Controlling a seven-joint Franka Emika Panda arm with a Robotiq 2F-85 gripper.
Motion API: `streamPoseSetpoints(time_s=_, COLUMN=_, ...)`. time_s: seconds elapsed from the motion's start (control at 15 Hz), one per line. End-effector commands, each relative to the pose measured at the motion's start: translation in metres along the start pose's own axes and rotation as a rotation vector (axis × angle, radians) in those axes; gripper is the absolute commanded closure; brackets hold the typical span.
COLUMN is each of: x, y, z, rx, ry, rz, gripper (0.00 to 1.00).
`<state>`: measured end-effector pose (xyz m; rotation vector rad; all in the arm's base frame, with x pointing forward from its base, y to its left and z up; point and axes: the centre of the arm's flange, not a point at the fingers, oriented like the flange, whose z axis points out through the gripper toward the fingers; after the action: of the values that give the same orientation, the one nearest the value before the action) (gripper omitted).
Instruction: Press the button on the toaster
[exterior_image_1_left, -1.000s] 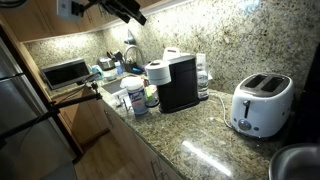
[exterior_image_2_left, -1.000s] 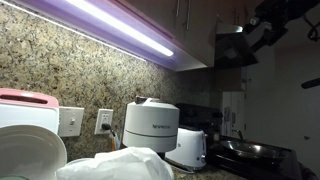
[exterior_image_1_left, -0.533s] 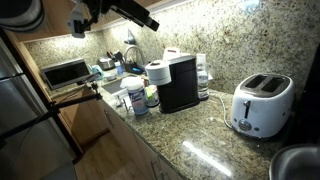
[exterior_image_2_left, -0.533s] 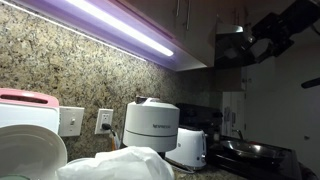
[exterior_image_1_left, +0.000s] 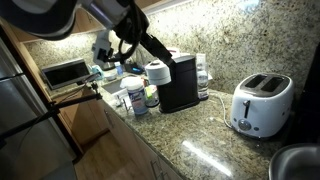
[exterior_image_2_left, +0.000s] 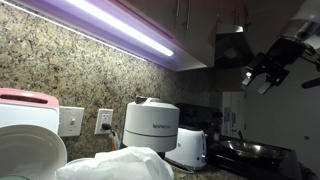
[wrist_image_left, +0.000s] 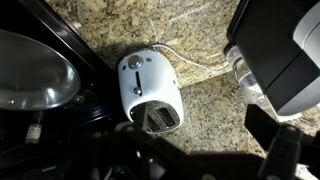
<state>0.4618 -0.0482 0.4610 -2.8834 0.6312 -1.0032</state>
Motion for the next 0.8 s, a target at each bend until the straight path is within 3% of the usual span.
streamPoseSetpoints(time_s=0.0, x=0.024, y=0.003, z=0.041, rx=-0.001, ry=-0.077, rz=0.062, gripper=0.00)
streamPoseSetpoints(time_s=0.33, x=0.036, y=0.003, z=0.089, rx=0.017, ry=-0.161, rz=0.123, gripper=0.00)
streamPoseSetpoints(time_s=0.47, x=0.039, y=-0.001, z=0.102, rx=0.074, ry=-0.208, rz=0.127, gripper=0.00)
streamPoseSetpoints(time_s=0.73, x=0.045, y=-0.012, z=0.112, rx=0.276, ry=-0.299, rz=0.101, gripper=0.00)
